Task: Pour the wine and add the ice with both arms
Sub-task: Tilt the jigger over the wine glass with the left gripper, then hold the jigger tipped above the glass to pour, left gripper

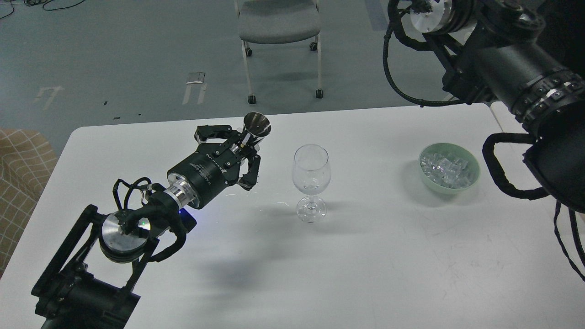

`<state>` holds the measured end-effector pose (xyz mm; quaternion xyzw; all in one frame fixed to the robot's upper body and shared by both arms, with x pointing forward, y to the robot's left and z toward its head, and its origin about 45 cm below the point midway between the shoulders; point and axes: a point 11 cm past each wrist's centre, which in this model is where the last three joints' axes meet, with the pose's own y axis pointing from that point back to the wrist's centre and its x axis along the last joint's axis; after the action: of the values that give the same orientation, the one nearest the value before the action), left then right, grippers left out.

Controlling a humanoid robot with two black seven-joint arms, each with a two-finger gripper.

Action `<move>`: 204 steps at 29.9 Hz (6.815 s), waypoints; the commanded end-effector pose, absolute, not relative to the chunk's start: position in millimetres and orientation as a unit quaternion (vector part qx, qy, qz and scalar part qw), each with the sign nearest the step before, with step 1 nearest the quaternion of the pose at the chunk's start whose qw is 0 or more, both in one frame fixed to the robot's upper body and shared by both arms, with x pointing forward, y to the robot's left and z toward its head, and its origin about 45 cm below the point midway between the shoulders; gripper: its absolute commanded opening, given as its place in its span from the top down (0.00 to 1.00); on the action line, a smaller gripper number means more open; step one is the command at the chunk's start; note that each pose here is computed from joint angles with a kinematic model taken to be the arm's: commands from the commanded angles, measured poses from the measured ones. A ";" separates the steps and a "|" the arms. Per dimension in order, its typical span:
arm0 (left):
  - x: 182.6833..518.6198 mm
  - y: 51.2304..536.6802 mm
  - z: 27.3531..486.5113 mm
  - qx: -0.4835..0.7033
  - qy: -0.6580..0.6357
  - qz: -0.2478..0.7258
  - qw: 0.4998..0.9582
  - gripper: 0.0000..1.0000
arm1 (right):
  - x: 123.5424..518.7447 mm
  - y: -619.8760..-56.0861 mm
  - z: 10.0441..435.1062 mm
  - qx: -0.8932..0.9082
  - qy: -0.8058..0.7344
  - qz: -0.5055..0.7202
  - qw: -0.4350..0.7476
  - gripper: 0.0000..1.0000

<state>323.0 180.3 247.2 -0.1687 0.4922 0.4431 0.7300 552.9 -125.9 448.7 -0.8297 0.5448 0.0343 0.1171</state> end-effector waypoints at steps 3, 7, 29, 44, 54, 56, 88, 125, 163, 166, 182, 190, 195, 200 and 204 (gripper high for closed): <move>320.1 166.1 243.0 -0.155 0.498 0.439 0.732 1.00 | 553.1 -125.5 453.2 -0.828 0.547 0.032 0.118 0.00; 320.8 165.2 241.9 -0.147 0.485 0.447 0.737 1.00 | 553.6 -126.5 455.5 -0.825 0.552 0.029 0.119 0.00; 325.2 140.1 251.1 -0.115 0.455 0.430 0.771 1.00 | 553.9 -127.2 454.2 -0.823 0.555 0.030 0.117 0.00; 327.0 127.8 255.5 -0.095 0.443 0.429 0.781 1.00 | 553.7 -127.2 451.1 -0.824 0.554 0.033 0.116 0.00; 326.7 128.9 252.2 -0.078 0.428 0.438 0.787 1.00 | 553.7 -127.9 445.5 -0.824 0.554 0.036 0.114 0.00; 327.9 129.5 253.4 -0.075 0.420 0.441 0.790 1.00 | 553.5 -127.4 445.7 -0.824 0.554 0.035 0.114 0.00; 333.9 139.3 252.8 0.006 0.360 0.472 0.805 1.00 | 553.0 -126.8 443.8 -0.826 0.551 0.037 0.114 0.00; 342.0 150.1 263.7 0.045 0.271 0.512 0.814 1.00 | 553.0 -127.0 442.7 -0.827 0.550 0.038 0.113 0.00; 355.0 146.1 300.4 0.046 0.173 0.522 0.834 1.00 | 552.9 -126.7 442.5 -0.827 0.549 0.037 0.112 0.00; 352.6 142.0 296.7 0.056 0.171 0.516 0.837 1.00 | 552.8 -126.5 442.5 -0.828 0.549 0.037 0.112 0.00; 352.2 133.6 301.9 0.102 0.111 0.497 0.855 1.00 | 552.7 -126.2 442.2 -0.828 0.548 0.036 0.111 0.00; 355.1 136.0 307.6 0.142 0.059 0.487 0.860 1.00 | 552.8 -126.4 441.3 -0.828 0.548 0.036 0.110 0.00; 356.5 137.7 310.0 0.154 0.038 0.487 0.859 1.00 | 552.6 -125.7 442.4 -0.829 0.547 0.036 0.111 0.00; 360.0 141.4 318.5 0.156 0.020 0.486 0.860 1.00 | 552.7 -126.2 442.2 -0.828 0.548 0.036 0.111 0.00; 361.7 141.9 323.9 0.157 0.006 0.483 0.861 1.00 | 552.8 -126.7 440.5 -0.828 0.549 0.037 0.110 0.00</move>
<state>360.1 141.2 319.2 0.1567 0.0183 0.4843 0.8605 552.6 -125.9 442.2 -0.8286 0.5477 0.0357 0.1107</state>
